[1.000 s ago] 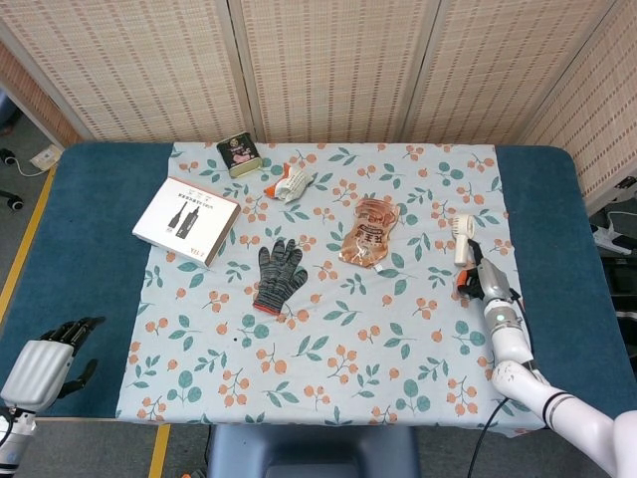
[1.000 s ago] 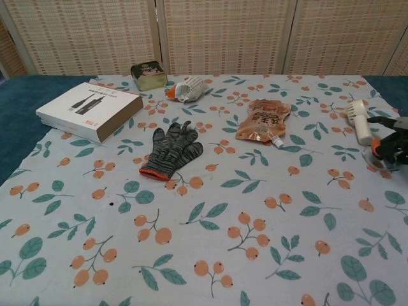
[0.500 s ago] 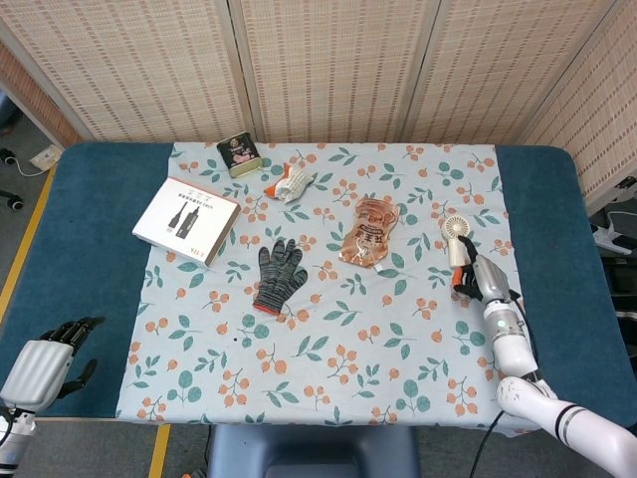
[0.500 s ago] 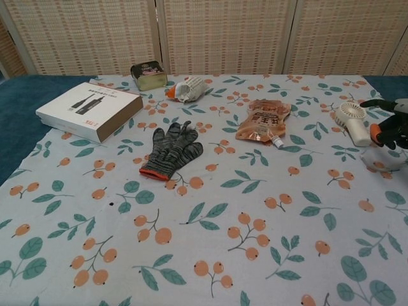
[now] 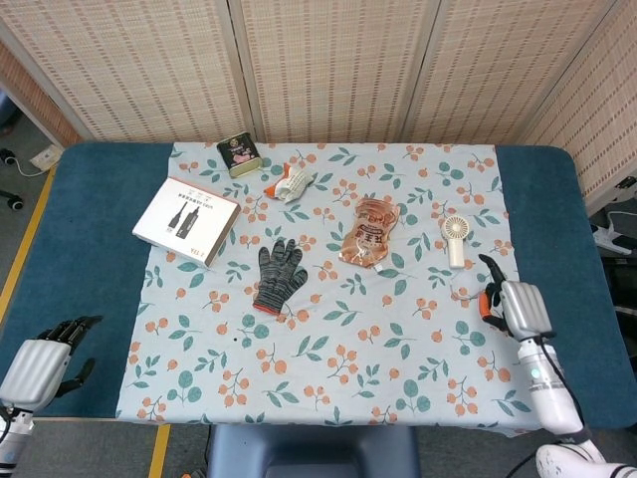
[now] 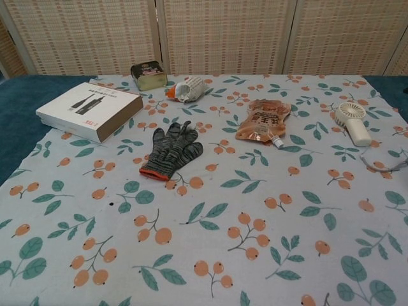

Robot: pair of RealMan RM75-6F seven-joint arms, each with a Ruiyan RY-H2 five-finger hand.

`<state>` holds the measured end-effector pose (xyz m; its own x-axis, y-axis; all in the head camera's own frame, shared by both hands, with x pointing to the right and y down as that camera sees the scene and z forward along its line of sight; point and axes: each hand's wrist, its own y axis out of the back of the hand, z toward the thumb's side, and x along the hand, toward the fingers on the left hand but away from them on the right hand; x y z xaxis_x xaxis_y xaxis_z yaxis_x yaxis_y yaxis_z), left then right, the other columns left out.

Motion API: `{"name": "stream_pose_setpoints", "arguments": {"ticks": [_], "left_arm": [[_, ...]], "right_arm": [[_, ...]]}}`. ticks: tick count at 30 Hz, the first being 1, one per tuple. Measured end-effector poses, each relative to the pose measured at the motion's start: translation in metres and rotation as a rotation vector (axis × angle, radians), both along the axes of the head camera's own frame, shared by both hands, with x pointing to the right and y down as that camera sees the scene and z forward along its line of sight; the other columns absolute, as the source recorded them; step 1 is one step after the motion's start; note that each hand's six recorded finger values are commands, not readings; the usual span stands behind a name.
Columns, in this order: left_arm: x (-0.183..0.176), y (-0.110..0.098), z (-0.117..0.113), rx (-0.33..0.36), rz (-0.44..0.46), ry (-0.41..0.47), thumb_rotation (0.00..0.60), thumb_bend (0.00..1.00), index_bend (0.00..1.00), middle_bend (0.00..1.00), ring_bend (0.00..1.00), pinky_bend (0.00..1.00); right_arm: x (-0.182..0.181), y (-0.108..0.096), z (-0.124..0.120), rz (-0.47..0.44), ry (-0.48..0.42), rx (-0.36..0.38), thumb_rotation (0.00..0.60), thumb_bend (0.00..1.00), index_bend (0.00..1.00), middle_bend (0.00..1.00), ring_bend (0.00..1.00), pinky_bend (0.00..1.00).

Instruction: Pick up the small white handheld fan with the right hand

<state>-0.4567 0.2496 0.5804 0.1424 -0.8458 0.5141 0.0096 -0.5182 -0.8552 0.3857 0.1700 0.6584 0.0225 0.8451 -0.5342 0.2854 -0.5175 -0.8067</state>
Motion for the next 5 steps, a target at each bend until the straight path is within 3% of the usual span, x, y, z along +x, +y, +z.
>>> {"name": "stream_pose_setpoints", "arguments": {"ticks": [5], "left_arm": [[0.001, -0.003, -0.003, 0.024, -0.002, 0.003, 0.6, 0.4, 0.18, 0.23, 0.26, 0.45]], "right_arm": [[0.01, 0.035, -0.02, -0.02, 0.026, 0.059, 0.6, 0.39, 0.1, 0.48, 0.35, 0.61]]}}
